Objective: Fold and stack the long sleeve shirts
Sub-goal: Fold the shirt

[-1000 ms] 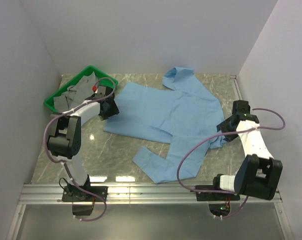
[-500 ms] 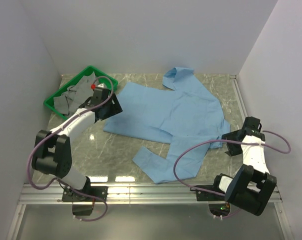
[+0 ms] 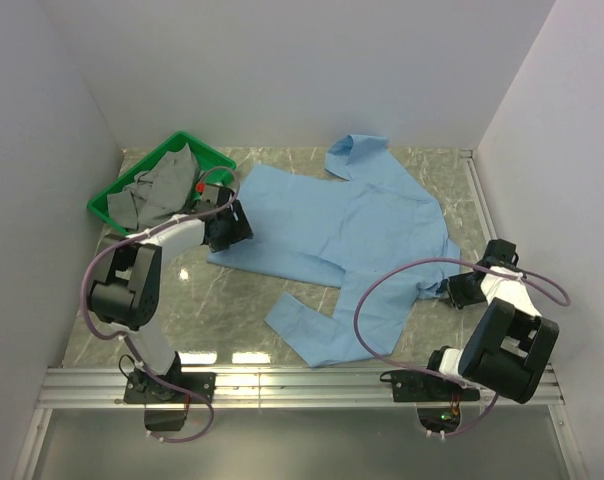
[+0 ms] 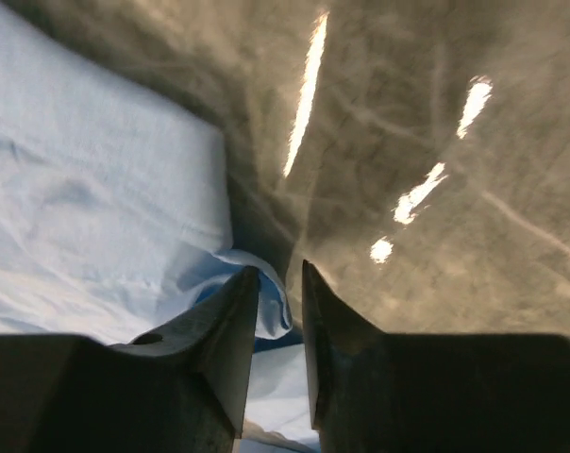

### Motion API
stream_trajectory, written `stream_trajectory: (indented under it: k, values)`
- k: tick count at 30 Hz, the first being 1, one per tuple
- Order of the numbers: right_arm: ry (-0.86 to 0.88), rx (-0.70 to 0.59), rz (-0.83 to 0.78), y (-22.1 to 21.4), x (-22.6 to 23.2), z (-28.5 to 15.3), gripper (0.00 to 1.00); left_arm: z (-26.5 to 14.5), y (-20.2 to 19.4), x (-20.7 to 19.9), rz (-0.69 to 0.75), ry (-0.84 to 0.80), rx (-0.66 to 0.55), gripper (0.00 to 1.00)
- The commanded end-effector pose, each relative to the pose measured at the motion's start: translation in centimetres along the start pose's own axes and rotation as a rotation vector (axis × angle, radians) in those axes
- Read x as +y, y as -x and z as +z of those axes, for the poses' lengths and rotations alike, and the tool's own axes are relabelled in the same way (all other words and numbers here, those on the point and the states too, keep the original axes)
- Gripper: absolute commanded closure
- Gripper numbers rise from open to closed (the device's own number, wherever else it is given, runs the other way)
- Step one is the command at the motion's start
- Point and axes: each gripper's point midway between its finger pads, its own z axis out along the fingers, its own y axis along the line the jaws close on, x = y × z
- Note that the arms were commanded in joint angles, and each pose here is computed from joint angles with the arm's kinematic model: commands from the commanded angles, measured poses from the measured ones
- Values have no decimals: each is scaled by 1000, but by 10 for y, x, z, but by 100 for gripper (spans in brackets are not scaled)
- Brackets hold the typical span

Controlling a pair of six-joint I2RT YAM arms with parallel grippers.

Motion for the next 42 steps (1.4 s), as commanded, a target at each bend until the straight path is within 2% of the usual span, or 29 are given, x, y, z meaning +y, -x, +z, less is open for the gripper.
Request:
stream_trajectory:
  k: [1,3,4,14,17,20,22,23,25,26,27,28,29,36,42]
  values:
    - [-15,-44,38,14,-8,5,72,7,-4,1,-22,1,1,25]
    - [-35,-69,61,23,-16,6,83,10,-6,6,-24,18,9,25]
    - [-41,-74,68,25,-19,6,85,11,-7,8,-26,27,16,25]
    - [-86,-112,78,39,-28,4,90,12,-8,18,-47,55,28,24]
    - [-39,-164,35,45,-18,-13,88,-2,-1,0,-4,-8,-1,19]
    - [9,-224,-57,44,-6,-38,72,-31,13,-31,113,-66,-78,16]
    - [54,-276,-141,45,5,-56,62,-54,20,-48,202,-104,-139,13]
    - [72,-266,-210,33,12,-60,53,-63,12,-62,254,-137,-146,13]
    - [113,-279,-333,23,25,-73,45,-83,4,-71,335,-167,-181,12]
    - [158,-268,-439,5,36,-80,38,-90,-8,-81,381,-197,-178,11]
    - [185,-264,-529,-5,43,-85,36,-99,-16,-81,406,-215,-182,11]
    - [234,-223,-604,-21,49,-87,36,-103,-23,-82,432,-228,-180,11]
    - [306,-191,-750,-45,58,-93,35,-111,-35,-82,453,-252,-175,11]
    - [574,112,-1267,-171,60,-115,34,-133,-53,-66,453,-314,-209,11]
    - [618,318,-1524,-244,50,-107,34,-132,-67,-62,479,-341,-164,11]
